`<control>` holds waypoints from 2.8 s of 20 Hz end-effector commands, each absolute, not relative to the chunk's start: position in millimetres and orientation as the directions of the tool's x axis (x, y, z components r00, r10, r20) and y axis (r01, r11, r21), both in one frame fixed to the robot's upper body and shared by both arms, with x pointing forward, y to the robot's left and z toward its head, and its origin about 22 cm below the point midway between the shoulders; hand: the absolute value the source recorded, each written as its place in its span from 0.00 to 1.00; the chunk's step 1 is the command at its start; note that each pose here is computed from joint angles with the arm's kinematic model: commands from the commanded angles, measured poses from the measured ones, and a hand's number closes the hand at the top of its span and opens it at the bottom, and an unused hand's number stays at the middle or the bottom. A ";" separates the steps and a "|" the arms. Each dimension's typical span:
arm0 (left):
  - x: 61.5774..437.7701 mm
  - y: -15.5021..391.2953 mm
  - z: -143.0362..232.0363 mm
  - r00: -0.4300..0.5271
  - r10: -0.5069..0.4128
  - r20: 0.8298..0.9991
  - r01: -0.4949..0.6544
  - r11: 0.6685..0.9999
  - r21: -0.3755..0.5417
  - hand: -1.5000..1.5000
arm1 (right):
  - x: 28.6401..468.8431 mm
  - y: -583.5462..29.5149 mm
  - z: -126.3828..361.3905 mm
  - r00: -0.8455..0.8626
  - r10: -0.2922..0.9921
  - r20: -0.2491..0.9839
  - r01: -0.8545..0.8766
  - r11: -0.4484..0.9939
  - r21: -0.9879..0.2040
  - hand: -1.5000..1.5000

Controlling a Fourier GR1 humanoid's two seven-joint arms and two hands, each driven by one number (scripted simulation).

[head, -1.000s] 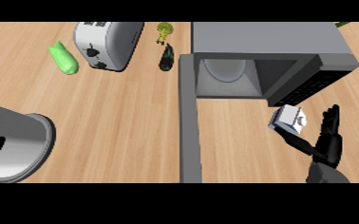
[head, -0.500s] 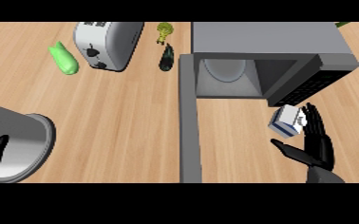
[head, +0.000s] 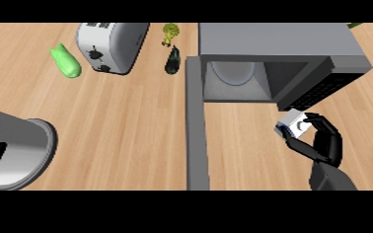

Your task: Pick up the milk, place it into the microwave and close the microwave

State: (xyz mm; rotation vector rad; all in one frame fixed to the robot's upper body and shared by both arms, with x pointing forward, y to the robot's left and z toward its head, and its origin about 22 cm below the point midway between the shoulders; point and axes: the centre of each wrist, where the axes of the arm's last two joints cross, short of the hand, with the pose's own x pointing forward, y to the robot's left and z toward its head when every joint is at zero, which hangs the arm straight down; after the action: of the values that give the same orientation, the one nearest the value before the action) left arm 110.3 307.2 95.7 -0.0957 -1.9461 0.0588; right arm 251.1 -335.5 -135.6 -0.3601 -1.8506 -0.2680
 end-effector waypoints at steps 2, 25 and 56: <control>110.2 310.0 80.8 -0.373 0.099 0.923 0.040 0.995 -0.090 0.00 | 270.1 -316.0 -124.1 -0.392 0.124 0.912 0.362 0.932 0.028 1.00; 86.3 321.8 97.9 -0.337 0.113 0.935 0.039 0.994 -0.106 0.00 | 270.4 -227.7 -2.9 -0.458 0.062 0.887 -0.010 0.997 -0.075 1.00; 135.6 332.9 87.4 -0.350 0.140 0.926 0.136 0.986 -0.097 0.00 | 404.8 -203.8 45.2 -0.441 0.344 0.829 0.149 0.939 -0.311 1.00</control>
State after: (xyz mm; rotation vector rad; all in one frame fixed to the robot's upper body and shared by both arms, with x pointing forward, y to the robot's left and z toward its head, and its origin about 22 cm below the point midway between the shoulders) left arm 130.3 335.2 85.4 -0.1799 -1.9383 0.0208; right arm 360.4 -219.5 7.6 -0.2922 -2.1682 0.1360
